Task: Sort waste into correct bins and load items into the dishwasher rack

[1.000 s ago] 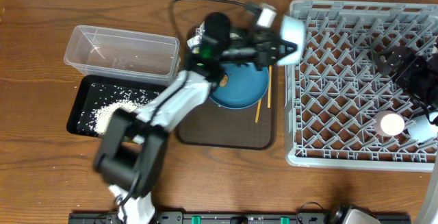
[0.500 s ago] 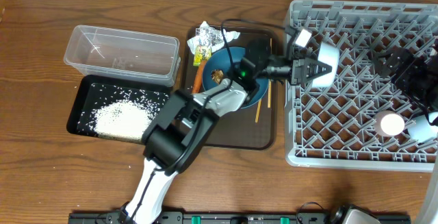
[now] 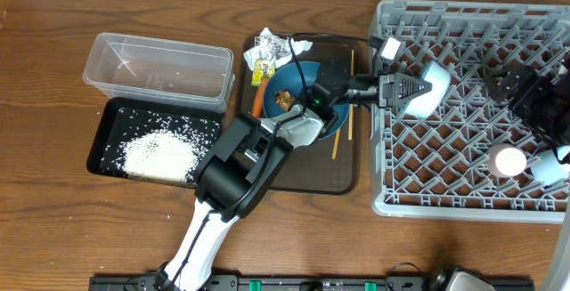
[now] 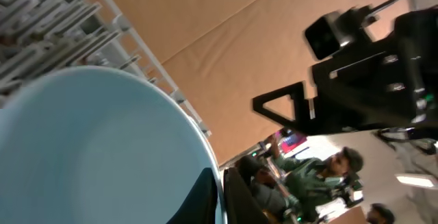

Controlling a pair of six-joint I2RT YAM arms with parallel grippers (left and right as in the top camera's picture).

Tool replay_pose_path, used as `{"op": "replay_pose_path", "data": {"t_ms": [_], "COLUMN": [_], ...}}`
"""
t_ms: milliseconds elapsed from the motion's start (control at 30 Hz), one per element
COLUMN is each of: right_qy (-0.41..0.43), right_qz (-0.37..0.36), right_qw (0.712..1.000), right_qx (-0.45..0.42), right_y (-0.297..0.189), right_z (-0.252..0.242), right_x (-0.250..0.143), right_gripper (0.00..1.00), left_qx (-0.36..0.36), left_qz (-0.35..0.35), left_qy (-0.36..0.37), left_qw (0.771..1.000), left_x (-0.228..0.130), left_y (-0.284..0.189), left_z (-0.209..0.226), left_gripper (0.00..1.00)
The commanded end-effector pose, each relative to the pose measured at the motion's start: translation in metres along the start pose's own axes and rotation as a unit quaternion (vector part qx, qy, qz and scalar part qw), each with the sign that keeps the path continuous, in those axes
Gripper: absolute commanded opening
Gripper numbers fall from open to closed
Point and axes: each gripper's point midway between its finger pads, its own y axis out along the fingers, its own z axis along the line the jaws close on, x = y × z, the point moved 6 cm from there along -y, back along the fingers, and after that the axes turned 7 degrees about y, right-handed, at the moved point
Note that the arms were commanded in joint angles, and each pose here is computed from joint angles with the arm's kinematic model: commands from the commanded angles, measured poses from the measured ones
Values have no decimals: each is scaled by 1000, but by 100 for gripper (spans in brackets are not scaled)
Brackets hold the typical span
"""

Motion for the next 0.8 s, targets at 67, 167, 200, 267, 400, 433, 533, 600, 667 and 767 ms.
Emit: {"op": "replay_pose_path", "data": {"t_ms": [67,167,200,267,400,433,533,600,667,767], "right_qy": [0,0,0,0,0,0,1,2,2,0], "right_qz": [-4,-4,-4,-4,-4,-3,-2,0,1,4], "right_qw": [1000,1000,1000,1000,1000,1000,1000,1000,1000,1000], "right_qx": [0,0,0,0,0,0,-1,-1,-2,-3], "right_y": [-2,-2,-2,-2,-2,-2,-2,-2,-2,-2], "right_z": [0,0,0,0,0,0,0,-1,-1,-1], "right_x": [2,2,2,2,2,2,1,1,0,-1], "right_gripper": [99,99,99,99,99,99,99,99,99,99], "left_qx": [-13,-13,-13,-15,-18,-18,-4,9,17,26], "left_qz": [-20,-22,-22,-22,-20,-20,-21,-25,-30,-36], "left_qy": [-27,-44,-46,-59,-63,-65,-86,-104,-114,-121], "left_qw": [999,999,999,998,998,998,996,994,993,992], "left_x": [11,10,10,7,1,-1,-3,-4,-4,-4], "left_y": [3,4,5,9,17,19,19,19,19,18], "left_z": [-6,-7,-7,-9,-13,-13,-7,0,4,8], "left_gripper": [6,6,6,6,6,6,6,6,6,6]}}
